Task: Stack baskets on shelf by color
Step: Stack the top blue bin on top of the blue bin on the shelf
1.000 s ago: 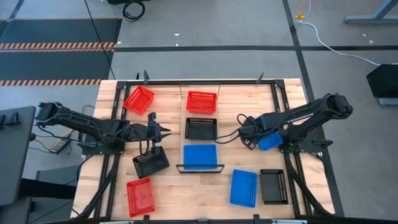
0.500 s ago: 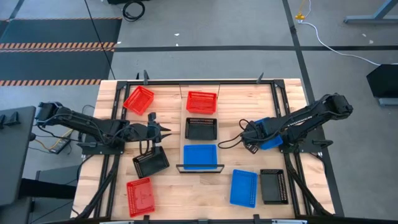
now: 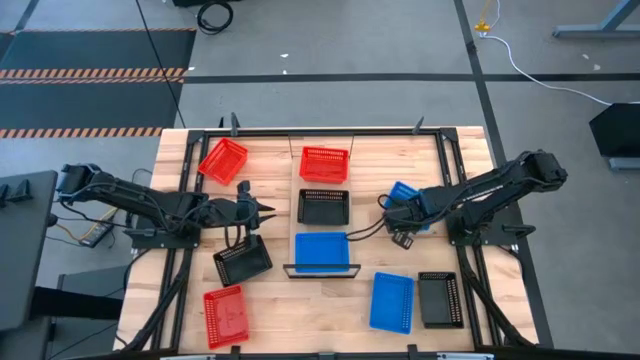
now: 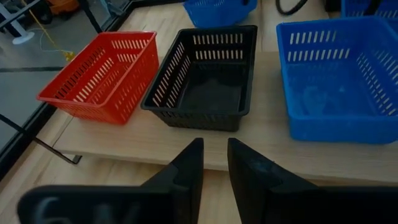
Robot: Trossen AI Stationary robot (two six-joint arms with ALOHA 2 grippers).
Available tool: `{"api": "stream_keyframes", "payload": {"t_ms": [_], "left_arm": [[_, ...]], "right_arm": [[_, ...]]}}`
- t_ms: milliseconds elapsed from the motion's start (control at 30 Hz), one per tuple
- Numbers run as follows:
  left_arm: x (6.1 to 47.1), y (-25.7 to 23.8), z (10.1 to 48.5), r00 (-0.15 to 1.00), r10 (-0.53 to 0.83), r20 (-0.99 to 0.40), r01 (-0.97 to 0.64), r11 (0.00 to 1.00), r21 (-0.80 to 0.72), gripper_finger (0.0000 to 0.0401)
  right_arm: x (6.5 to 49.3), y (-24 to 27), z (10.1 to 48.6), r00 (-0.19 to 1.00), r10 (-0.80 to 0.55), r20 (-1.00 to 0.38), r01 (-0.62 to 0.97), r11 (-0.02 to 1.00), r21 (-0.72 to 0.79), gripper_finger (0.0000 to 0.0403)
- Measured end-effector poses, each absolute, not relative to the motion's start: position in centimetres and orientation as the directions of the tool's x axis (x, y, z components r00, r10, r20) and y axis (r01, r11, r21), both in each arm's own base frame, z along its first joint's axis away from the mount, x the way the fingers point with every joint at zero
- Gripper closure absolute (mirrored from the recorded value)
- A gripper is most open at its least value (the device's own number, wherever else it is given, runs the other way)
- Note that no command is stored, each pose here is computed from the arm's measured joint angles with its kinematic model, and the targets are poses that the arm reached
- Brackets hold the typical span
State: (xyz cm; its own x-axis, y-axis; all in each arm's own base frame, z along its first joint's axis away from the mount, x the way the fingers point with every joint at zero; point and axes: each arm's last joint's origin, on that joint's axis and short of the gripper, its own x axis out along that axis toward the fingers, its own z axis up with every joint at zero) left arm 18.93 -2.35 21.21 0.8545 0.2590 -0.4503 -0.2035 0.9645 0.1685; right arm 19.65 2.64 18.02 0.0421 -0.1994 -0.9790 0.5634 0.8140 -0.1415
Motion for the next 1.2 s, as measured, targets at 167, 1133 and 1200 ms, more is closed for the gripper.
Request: {"api": "stream_keyframes", "payload": {"t_ms": [167,1133,1200], "left_arm": [[18.9,-2.4,21.2,0.855,0.258,-0.451,-0.205,0.965,0.164,0.0327],[19.0,-2.4,21.2,0.854,0.258,-0.452,-0.21,0.965,0.155,0.0334],[18.9,-2.4,21.1,0.853,0.259,-0.453,-0.21,0.965,0.156,0.0333]], "right_arm": [[21.4,3.3,21.0,0.14,-0.18,-0.974,0.539,0.839,-0.078,0.0393],[29.6,7.8,28.2,0.649,0.217,-0.729,0.033,0.949,0.312,0.0386],[30.1,8.0,27.9,0.648,0.239,-0.723,0.018,0.945,0.328,0.0379]]}}
